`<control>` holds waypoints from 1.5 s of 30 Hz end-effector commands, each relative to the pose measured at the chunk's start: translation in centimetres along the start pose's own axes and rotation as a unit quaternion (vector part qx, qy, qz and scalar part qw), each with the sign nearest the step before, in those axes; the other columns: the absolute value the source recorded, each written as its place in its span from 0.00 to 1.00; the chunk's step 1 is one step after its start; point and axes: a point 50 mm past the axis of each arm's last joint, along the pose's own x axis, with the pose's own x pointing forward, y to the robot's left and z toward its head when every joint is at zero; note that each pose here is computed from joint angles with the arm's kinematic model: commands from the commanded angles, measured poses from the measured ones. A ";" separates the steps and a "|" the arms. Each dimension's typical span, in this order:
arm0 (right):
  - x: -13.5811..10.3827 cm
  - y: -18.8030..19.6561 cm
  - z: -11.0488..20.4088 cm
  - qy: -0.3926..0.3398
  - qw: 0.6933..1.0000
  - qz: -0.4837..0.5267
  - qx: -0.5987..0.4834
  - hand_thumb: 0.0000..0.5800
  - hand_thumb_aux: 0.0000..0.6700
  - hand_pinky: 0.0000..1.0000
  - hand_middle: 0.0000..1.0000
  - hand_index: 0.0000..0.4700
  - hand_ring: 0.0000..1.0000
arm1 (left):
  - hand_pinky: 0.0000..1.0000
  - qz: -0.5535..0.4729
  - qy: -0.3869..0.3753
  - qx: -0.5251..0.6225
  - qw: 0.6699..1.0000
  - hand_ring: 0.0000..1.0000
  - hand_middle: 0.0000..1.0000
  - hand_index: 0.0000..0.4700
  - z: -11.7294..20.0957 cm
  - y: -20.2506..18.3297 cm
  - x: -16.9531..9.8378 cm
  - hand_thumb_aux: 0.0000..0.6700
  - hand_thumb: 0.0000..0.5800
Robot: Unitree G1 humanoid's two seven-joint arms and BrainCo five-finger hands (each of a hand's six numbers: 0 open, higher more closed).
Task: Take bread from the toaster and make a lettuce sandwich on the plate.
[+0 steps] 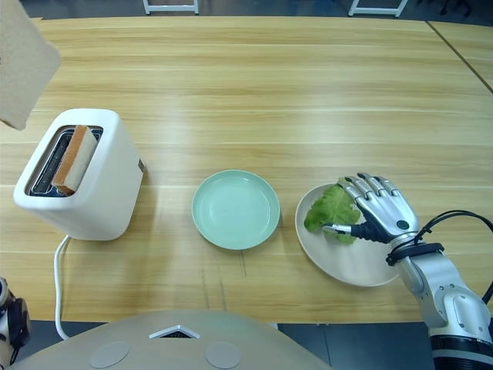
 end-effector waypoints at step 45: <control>1.8 -2.7 -1.0 -0.075 0.996 0.020 -0.032 1.00 1.00 0.00 0.00 1.00 0.00 | 0.31 -0.495 -0.233 -0.162 0.821 0.31 0.31 1.00 17.0 -22.8 -10.1 1.00 1.00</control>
